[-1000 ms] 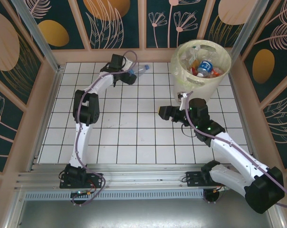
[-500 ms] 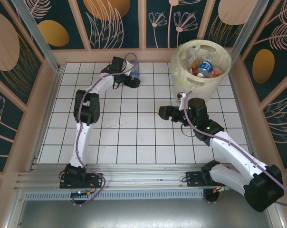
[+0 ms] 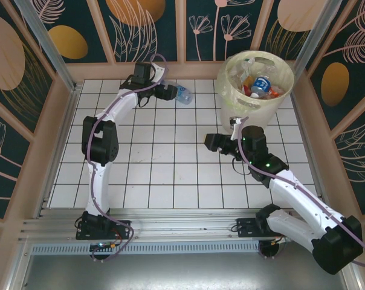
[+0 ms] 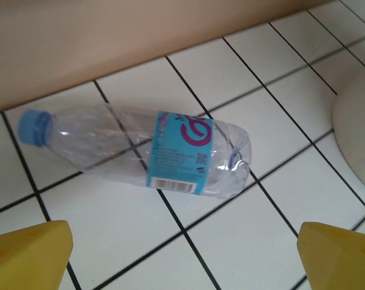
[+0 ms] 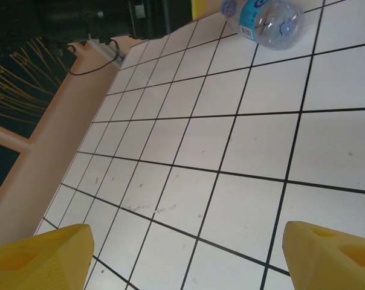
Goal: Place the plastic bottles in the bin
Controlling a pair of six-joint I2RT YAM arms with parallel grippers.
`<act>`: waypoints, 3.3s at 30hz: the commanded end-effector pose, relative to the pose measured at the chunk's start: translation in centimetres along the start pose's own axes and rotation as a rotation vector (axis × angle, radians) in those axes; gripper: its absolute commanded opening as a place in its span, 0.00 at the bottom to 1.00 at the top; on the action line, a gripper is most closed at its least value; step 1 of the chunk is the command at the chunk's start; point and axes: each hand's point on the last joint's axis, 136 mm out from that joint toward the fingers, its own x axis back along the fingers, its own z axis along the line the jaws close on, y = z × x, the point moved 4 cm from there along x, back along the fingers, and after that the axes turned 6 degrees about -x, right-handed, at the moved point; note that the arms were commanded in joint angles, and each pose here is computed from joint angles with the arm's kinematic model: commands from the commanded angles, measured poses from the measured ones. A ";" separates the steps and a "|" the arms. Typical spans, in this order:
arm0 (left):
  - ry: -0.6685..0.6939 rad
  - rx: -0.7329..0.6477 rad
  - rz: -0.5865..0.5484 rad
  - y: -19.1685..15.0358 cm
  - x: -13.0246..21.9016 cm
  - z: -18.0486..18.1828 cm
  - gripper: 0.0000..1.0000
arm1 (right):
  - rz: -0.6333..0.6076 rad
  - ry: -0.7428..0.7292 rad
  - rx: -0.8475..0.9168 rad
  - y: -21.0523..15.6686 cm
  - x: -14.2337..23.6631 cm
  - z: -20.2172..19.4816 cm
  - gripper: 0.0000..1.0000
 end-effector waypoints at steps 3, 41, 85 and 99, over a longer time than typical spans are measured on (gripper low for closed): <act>0.017 0.175 -0.035 -0.3 -1.7 1.2 0.99 | -0.062 -0.017 -0.008 1.8 0.8 1.0 0.84; 0.010 0.114 0.070 -6.1 -8.0 2.9 0.89 | -0.037 -0.048 -0.031 1.0 0.3 0.1 0.83; -0.001 0.244 0.067 -6.8 -9.8 3.3 0.44 | -0.022 -0.060 -0.039 1.1 -0.2 0.0 0.83; -0.061 0.268 0.058 -6.2 -6.2 0.2 0.34 | -0.026 -0.057 -0.037 1.0 0.1 0.0 0.83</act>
